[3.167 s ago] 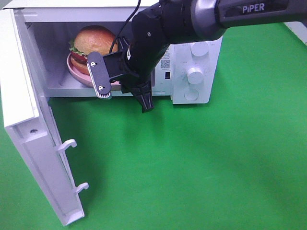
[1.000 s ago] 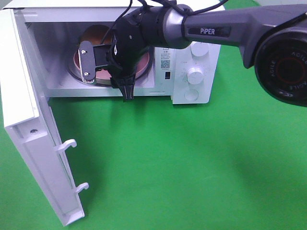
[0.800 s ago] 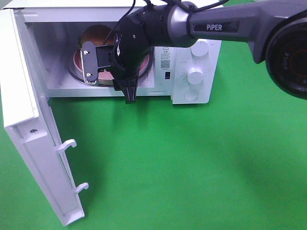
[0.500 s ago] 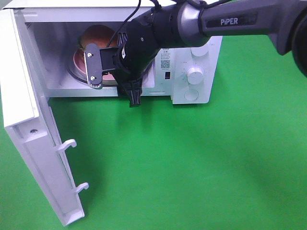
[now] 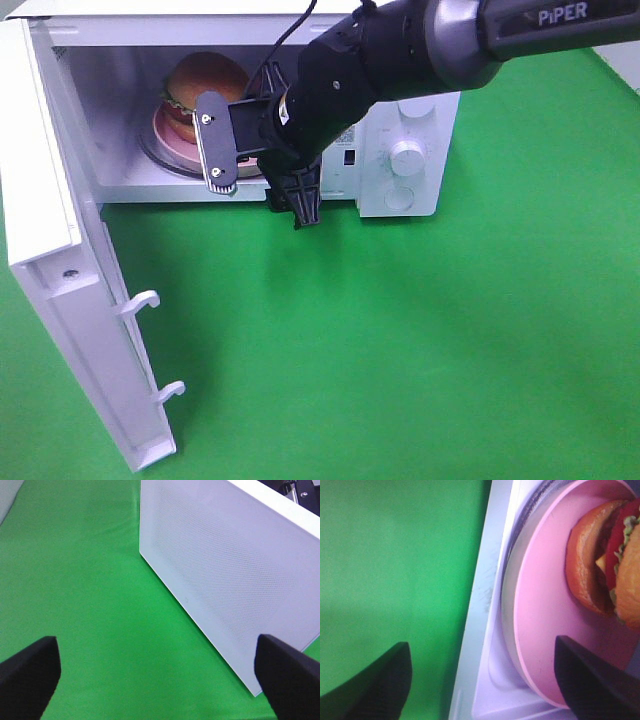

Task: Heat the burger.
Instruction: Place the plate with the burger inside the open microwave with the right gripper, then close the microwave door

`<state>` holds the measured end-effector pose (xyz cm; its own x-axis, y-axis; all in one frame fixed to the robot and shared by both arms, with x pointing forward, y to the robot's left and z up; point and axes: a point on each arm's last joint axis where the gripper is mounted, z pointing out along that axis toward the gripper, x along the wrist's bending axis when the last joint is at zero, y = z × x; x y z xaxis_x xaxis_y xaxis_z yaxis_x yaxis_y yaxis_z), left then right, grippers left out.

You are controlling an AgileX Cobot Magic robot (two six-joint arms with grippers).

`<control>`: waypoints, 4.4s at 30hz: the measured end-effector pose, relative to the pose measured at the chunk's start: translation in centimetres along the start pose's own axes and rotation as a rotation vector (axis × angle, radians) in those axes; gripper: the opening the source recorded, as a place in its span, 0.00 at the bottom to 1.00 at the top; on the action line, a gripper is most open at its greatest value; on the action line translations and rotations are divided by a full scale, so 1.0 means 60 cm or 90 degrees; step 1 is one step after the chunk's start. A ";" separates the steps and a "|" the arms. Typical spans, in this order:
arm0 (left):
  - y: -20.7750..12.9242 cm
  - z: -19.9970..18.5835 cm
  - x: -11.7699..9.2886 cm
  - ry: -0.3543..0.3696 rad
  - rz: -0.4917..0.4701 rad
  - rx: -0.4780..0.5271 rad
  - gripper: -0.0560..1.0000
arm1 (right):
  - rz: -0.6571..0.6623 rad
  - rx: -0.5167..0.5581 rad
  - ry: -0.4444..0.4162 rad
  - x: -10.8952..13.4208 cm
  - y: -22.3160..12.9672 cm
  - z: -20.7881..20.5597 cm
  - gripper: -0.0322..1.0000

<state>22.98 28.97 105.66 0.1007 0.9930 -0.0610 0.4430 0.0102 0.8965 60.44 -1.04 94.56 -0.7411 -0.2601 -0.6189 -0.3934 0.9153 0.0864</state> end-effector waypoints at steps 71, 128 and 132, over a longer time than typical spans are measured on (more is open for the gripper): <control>0.000 0.000 0.000 0.000 0.000 0.000 0.97 | 0.748 0.121 0.063 0.224 -0.117 -0.417 0.77; 0.000 0.000 0.000 0.000 0.000 0.000 0.97 | 1.042 -0.021 -0.402 0.478 -0.197 -0.624 0.77; 0.000 0.000 0.000 0.000 0.000 0.000 0.97 | 1.042 -0.022 -0.402 0.478 -0.197 -0.624 0.77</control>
<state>22.98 28.97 105.66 0.1007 0.9930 -0.0610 0.4430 0.0102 0.8965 23.46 -30.85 105.00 -0.0479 0.9966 -0.0665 0.4586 0.0810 0.8849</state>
